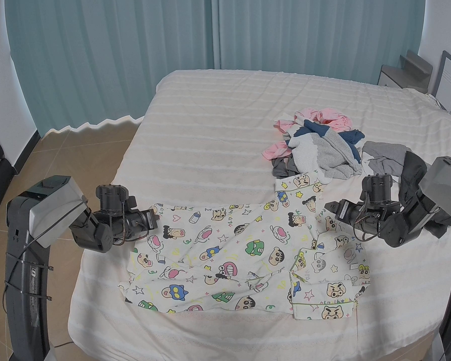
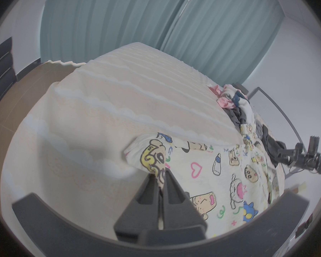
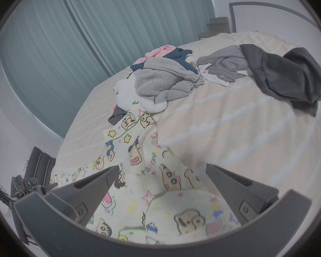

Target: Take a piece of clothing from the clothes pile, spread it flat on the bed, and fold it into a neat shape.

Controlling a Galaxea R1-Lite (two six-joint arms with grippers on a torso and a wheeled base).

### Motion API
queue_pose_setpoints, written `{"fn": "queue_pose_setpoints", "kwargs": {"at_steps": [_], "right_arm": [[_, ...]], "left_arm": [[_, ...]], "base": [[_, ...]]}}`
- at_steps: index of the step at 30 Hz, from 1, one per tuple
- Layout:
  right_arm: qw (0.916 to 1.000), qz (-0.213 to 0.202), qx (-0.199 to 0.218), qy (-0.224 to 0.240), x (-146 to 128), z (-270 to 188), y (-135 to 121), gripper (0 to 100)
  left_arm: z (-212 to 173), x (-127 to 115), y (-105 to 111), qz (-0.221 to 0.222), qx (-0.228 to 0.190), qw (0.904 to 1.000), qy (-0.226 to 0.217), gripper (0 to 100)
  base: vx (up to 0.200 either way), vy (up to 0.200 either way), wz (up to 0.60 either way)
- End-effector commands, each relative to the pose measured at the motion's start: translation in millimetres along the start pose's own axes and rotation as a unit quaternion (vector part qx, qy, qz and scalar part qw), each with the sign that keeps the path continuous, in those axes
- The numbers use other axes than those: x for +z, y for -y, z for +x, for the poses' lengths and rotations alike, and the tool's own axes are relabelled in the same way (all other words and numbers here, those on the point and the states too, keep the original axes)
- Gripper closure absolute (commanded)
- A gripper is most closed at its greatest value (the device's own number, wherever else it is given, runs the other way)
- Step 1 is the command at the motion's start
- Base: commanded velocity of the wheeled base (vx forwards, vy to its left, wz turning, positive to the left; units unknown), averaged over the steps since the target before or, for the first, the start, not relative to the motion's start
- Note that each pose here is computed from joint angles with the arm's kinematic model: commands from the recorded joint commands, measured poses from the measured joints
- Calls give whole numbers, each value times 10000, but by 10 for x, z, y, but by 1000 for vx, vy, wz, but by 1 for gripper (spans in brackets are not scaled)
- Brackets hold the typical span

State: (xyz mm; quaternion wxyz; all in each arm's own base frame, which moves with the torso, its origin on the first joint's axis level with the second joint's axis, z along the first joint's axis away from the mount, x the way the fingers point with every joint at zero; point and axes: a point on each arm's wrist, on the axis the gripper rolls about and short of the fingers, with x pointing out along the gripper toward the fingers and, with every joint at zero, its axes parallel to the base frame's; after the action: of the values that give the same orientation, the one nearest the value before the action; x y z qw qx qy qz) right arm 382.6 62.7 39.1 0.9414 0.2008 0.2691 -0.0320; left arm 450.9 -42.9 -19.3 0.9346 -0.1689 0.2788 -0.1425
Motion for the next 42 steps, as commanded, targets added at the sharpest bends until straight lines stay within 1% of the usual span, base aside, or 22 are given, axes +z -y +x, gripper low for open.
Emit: {"fn": "queue_pose_setpoints", "kwargs": {"at_steps": [1,6,12,16,26,27,29,32,35,39,42], "right_arm": [[9996,33,-20,-285,-51,450,199,0],[9997,36,124,-186,-37,735,164,0],[9984,77,439,-350,30,920,70,0],[9977,100,552,-387,74,940,9,0],[9971,112,600,-457,38,938,16,0],[9972,120,600,-440,45,934,13,100],[9971,177,600,-427,61,923,13,100],[9964,444,601,-388,109,890,-8,100],[9955,597,631,-383,139,867,-23,100],[9955,616,630,-357,148,872,-19,100],[9955,635,647,-278,204,870,-8,100]], "left_arm": [[-127,256,-1,-312,54,9988,374,100],[-122,287,-7,-317,156,9983,474,100],[-97,254,11,-312,188,9984,441,100],[-96,250,11,-315,300,9979,472,100],[-91,241,14,-316,306,9980,458,100],[-91,241,14,-316,306,9980,458,100],[-90,245,15,-314,311,9979,467,100],[-88,243,21,-311,305,9980,464,100],[-84,239,34,-304,292,9981,458,100],[-85,237,33,-304,300,9980,461,100],[-98,259,44,-296,290,9979,489,100]], "base": [[0,0,0],[0,0,0],[0,0,0],[0,0,0],[0,0,0],[0,0,0],[0,0,0],[0,0,0],[0,0,0],[0,0,0],[0,0,0]]}}
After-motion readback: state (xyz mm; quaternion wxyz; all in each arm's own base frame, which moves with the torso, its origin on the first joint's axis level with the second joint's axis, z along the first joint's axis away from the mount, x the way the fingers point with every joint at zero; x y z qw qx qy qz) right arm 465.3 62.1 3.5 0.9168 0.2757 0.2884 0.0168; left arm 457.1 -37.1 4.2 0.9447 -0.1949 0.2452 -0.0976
